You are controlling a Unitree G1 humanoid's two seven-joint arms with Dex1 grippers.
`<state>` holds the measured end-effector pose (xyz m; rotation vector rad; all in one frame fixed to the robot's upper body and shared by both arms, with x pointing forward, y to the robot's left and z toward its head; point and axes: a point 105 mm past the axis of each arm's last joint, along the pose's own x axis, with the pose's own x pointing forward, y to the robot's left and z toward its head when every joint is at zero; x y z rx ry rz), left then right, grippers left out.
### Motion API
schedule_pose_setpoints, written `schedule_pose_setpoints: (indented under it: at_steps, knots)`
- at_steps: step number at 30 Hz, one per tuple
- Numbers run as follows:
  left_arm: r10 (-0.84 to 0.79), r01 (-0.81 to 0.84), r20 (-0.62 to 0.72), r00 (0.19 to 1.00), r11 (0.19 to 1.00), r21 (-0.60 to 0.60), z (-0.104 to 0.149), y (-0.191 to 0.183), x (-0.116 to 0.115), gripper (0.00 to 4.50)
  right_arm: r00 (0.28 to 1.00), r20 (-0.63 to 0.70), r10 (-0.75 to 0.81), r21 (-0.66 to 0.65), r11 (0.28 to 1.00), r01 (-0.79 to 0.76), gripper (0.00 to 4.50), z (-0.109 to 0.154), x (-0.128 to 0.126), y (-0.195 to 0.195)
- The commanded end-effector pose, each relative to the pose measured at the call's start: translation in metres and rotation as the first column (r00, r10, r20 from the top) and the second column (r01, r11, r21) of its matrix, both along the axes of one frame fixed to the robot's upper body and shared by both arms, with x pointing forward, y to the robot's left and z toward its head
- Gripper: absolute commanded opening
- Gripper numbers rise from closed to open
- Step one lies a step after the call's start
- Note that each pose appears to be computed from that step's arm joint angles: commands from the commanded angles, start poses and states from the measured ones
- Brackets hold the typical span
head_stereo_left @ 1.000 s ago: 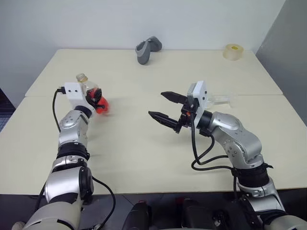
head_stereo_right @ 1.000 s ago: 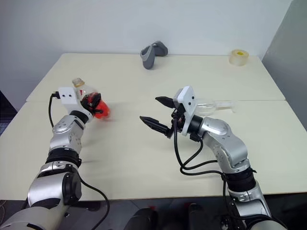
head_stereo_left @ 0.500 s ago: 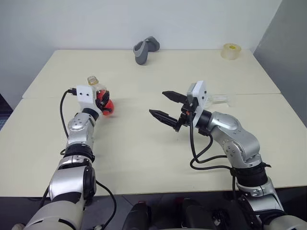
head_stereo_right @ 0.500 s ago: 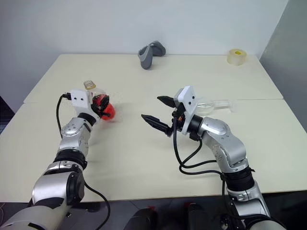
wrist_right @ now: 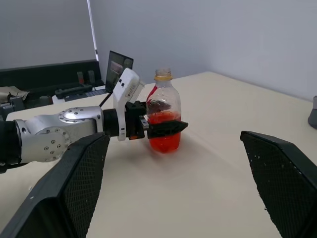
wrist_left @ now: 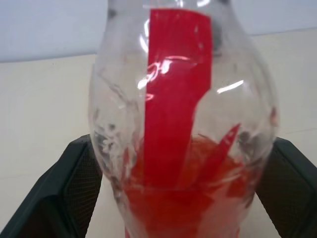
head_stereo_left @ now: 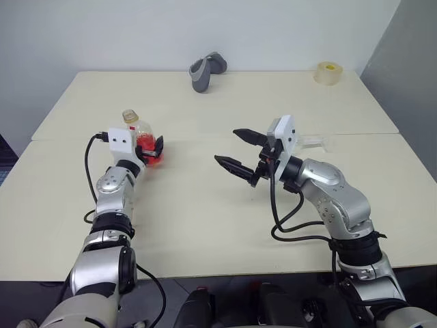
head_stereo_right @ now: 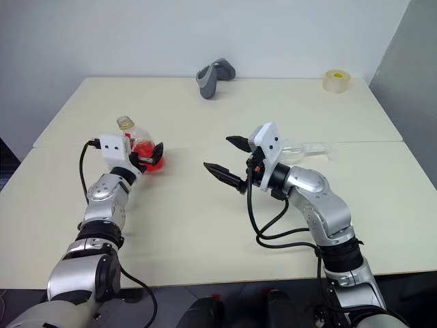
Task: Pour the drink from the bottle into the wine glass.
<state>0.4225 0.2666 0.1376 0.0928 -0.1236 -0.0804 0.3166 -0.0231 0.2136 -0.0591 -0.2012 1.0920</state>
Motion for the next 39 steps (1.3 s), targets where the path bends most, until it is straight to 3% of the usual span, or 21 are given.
schedule_pose_setpoints:
  at_steps: [1, 12, 19, 22, 24, 30, 34, 39]
  knots:
    - [0.032, -0.032, 0.055, 0.998, 0.999, -0.006, 0.016, 0.009, -0.010, 4.48, 0.998, 0.062, 0.016, 0.020, 1.000, -0.018, 4.50, 0.014, -0.004, 0.000]
    - [0.041, -0.041, -0.023, 0.999, 0.999, 0.005, 0.012, 0.019, -0.063, 4.48, 0.999, 0.049, 0.004, 0.005, 1.000, -0.005, 4.50, 0.006, -0.008, -0.007]
    - [-0.011, 0.012, -0.060, 0.998, 0.999, 0.029, 0.019, 0.010, -0.073, 4.48, 0.999, 0.032, -0.019, -0.003, 1.000, 0.019, 4.50, -0.002, -0.010, -0.013]
    - [-0.092, 0.094, -0.071, 0.993, 0.995, 0.033, 0.027, -0.005, -0.076, 4.48, 0.998, 0.033, -0.049, -0.019, 0.999, 0.049, 4.50, -0.004, -0.010, -0.018]
    - [-0.261, 0.266, -0.098, 0.960, 0.963, 0.035, 0.036, -0.035, -0.081, 4.48, 0.989, 0.059, -0.135, -0.093, 0.986, 0.140, 4.50, -0.013, -0.005, -0.033]
    - [-0.631, 0.647, -0.187, 0.753, 0.762, 0.036, 0.049, -0.104, -0.100, 4.48, 0.904, 0.224, -0.363, -0.309, 0.854, 0.419, 4.50, -0.039, 0.014, -0.091]
    - [-0.711, 0.734, -0.204, 0.673, 0.675, 0.073, 0.049, -0.124, -0.098, 4.48, 0.793, 0.374, -0.481, -0.391, 0.693, 0.605, 4.50, -0.046, 0.032, -0.133]
    - [-0.763, 0.793, -0.221, 0.608, 0.600, 0.109, 0.044, -0.140, -0.097, 4.48, 0.699, 0.503, -0.508, -0.435, 0.550, 0.713, 4.50, -0.055, 0.047, -0.160]
